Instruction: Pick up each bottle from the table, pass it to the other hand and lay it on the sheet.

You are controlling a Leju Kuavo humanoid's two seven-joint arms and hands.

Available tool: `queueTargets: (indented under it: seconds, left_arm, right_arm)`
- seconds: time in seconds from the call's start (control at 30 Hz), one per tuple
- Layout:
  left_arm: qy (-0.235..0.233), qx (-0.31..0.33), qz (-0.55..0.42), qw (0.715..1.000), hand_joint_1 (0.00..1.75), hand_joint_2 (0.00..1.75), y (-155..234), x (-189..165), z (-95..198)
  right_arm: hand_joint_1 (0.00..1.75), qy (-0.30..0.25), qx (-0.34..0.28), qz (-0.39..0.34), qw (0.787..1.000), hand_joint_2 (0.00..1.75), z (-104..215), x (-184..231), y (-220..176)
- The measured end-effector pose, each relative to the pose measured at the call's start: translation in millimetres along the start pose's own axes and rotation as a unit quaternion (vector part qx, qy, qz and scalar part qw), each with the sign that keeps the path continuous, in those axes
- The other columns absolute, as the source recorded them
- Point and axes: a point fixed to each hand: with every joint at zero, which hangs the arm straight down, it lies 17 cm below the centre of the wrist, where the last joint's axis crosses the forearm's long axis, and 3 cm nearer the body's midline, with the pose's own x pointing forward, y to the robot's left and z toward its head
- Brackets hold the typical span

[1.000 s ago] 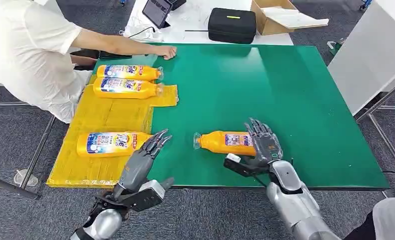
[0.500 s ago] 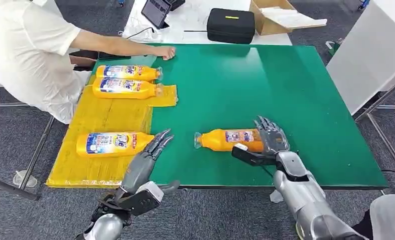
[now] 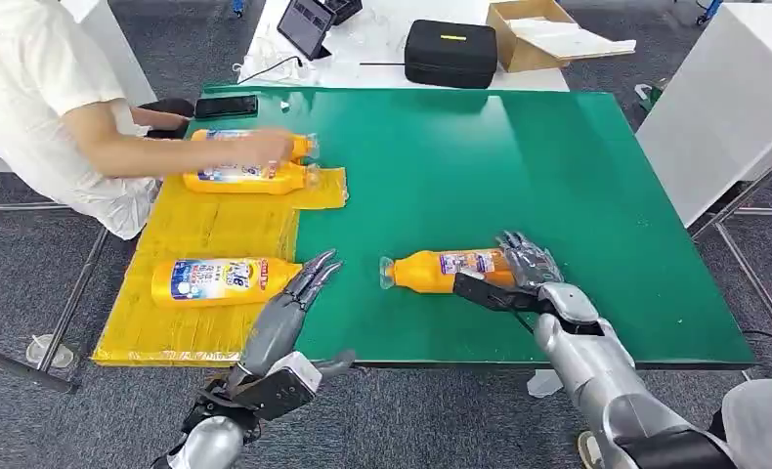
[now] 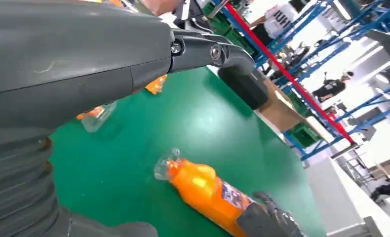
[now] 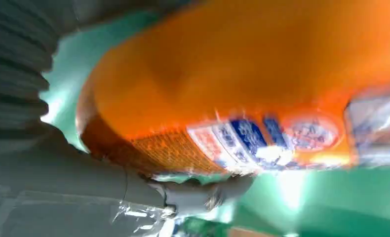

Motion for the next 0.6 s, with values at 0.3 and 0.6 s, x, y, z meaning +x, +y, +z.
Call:
queueTargets:
  seconds: [0.3,0.6]
  left_arm:
    - [-0.016,0.001,0.013,1.000,0.00,1.75,1,2,-3]
    - [-0.018,-0.002,0.018,1.000,0.00,1.75,-2,4,-3]
  right_arm:
    - [1.75,-0.050,0.013,-0.067,0.996,1.75,5,5,9]
    - [1.75,-0.044,0.025,-0.066,0.997,1.75,6,-1,16]
